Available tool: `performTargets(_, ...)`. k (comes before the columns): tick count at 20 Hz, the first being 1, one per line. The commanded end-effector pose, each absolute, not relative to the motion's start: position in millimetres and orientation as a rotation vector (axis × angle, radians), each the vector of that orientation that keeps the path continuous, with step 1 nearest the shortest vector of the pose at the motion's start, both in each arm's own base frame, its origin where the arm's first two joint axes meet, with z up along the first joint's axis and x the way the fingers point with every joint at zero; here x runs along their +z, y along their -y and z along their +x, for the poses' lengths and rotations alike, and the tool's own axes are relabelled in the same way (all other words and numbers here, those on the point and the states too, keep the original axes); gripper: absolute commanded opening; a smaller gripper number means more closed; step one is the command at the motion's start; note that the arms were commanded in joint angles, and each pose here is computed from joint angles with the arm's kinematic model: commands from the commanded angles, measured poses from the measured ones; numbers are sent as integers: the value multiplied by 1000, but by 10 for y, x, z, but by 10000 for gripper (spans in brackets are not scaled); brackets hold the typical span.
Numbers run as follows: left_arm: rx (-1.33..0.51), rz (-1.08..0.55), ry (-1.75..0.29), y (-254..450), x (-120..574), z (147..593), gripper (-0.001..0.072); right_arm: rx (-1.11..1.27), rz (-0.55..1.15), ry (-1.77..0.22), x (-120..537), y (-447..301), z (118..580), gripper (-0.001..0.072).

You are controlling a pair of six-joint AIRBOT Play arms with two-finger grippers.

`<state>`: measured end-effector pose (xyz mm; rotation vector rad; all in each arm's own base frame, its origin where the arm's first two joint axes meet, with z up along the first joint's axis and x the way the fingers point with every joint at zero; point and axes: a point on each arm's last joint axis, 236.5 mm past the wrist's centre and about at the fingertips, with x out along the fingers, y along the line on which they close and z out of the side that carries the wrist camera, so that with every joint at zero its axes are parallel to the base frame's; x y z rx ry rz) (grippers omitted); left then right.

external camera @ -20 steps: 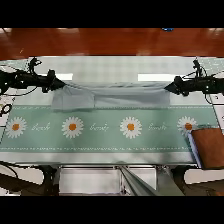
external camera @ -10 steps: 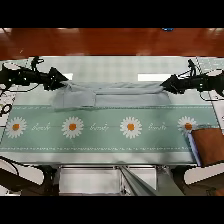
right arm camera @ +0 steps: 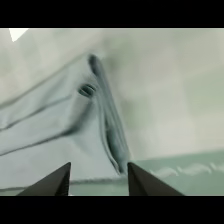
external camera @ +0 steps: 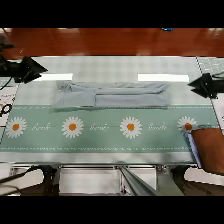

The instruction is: Fold the shirts.

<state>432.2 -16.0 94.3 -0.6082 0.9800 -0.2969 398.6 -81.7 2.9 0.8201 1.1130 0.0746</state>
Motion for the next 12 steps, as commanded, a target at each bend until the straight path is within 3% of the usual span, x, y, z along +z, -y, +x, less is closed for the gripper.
performTargets(1,-303,-547,-740,417,1337,4071,505,-27,859,-1132,-300,926,3649,420)
performTargets(5,-330,-532,-756,738,1084,3890,506,68,993,-1121,-579,719,3781,422)
performTargets(12,-363,-561,-853,1013,779,3917,506,138,975,-1210,-969,271,4213,421)
